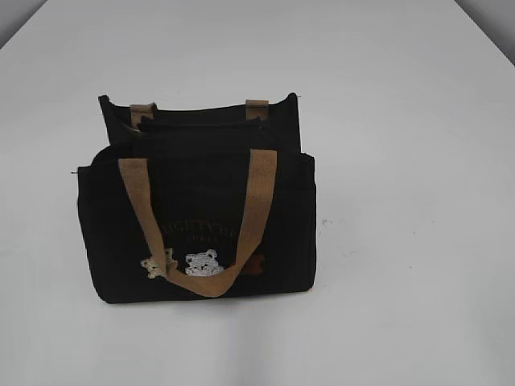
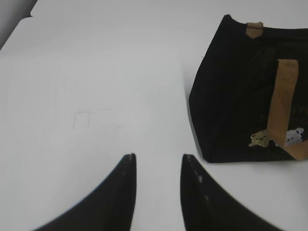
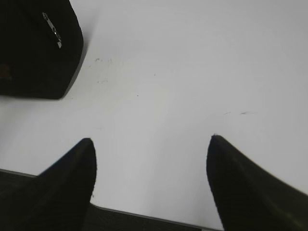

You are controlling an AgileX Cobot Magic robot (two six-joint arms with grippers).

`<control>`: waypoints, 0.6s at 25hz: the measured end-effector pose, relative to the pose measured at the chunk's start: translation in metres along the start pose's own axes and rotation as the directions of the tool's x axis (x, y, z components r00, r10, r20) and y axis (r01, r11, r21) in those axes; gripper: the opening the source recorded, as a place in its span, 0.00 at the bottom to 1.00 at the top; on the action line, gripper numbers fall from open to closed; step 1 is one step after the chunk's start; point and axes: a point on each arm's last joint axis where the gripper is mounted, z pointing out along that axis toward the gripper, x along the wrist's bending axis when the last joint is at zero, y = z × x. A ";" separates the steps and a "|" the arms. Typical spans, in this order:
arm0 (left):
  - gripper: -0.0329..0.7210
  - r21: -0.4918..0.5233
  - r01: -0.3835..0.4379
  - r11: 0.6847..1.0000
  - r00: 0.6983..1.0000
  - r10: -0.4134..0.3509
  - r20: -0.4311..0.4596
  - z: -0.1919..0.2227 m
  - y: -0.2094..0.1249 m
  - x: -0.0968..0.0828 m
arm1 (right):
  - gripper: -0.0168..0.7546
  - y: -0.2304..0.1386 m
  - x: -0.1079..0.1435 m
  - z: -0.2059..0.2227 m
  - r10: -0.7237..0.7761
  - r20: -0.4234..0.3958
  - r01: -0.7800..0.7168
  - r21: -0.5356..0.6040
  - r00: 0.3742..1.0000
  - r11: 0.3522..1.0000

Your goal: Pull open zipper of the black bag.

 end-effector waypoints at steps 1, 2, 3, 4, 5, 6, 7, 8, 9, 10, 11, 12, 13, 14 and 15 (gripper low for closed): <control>0.36 0.000 0.000 1.000 1.000 0.000 0.000 0.000 0.000 0.000 | 0.74 0.000 0.000 0.000 0.000 0.000 0.000 0.000 1.000 1.000; 0.36 0.000 0.000 1.000 1.000 0.000 0.000 0.000 0.000 0.000 | 0.74 0.000 0.000 0.000 0.000 -0.001 0.000 -0.001 1.000 1.000; 0.36 0.000 0.000 1.000 1.000 0.000 0.000 0.000 0.000 0.000 | 0.74 0.000 0.000 0.000 0.000 -0.001 0.000 -0.001 1.000 1.000; 0.36 0.000 0.000 1.000 1.000 0.000 0.000 0.000 0.000 0.000 | 0.74 0.000 0.000 0.000 0.000 -0.001 0.000 -0.001 1.000 1.000; 0.36 0.000 0.000 1.000 1.000 0.000 0.000 0.000 0.000 0.000 | 0.74 0.000 0.000 0.000 0.000 -0.001 0.000 -0.001 1.000 1.000; 0.36 0.000 0.000 1.000 1.000 0.000 0.000 0.000 0.000 0.000 | 0.74 0.000 0.000 0.000 0.000 -0.001 0.000 -0.001 1.000 1.000; 0.36 0.000 0.000 1.000 1.000 0.000 0.000 0.000 0.000 0.000 | 0.74 0.000 0.000 0.000 0.000 -0.001 0.000 -0.001 1.000 1.000; 0.36 0.000 0.000 1.000 1.000 0.000 0.000 0.000 0.000 0.000 | 0.74 0.000 0.000 0.000 0.000 -0.001 0.000 -0.001 1.000 1.000; 0.36 0.000 0.000 1.000 1.000 0.000 0.000 0.000 0.000 0.000 | 0.74 0.000 0.000 0.000 0.000 -0.001 0.000 -0.001 1.000 1.000; 0.36 0.000 0.000 1.000 1.000 0.000 0.000 0.000 0.000 0.000 | 0.74 0.000 0.000 0.000 0.000 0.000 0.000 -0.001 1.000 1.000; 0.36 0.000 0.000 1.000 1.000 0.000 0.000 0.000 0.000 0.000 | 0.74 0.000 0.000 0.000 -0.001 0.001 0.001 -0.001 1.000 1.000; 0.36 0.000 0.000 1.000 1.000 0.000 0.000 0.000 0.000 0.000 | 0.74 0.000 0.000 0.000 -0.002 0.004 0.002 -0.001 1.000 1.000; 0.36 0.000 0.000 1.000 1.000 0.000 0.000 0.000 0.000 0.000 | 0.74 0.000 -0.001 0.000 -0.005 0.009 0.005 0.000 1.000 1.000; 0.36 0.000 0.000 1.000 1.000 0.000 0.000 0.000 0.000 0.000 | 0.74 0.000 -0.001 0.000 -0.004 0.013 0.004 0.001 1.000 1.000; 0.36 -0.001 0.000 1.000 1.000 0.000 0.000 0.000 0.000 0.000 | 0.74 0.000 -0.002 0.000 -0.004 0.017 0.004 0.002 1.000 1.000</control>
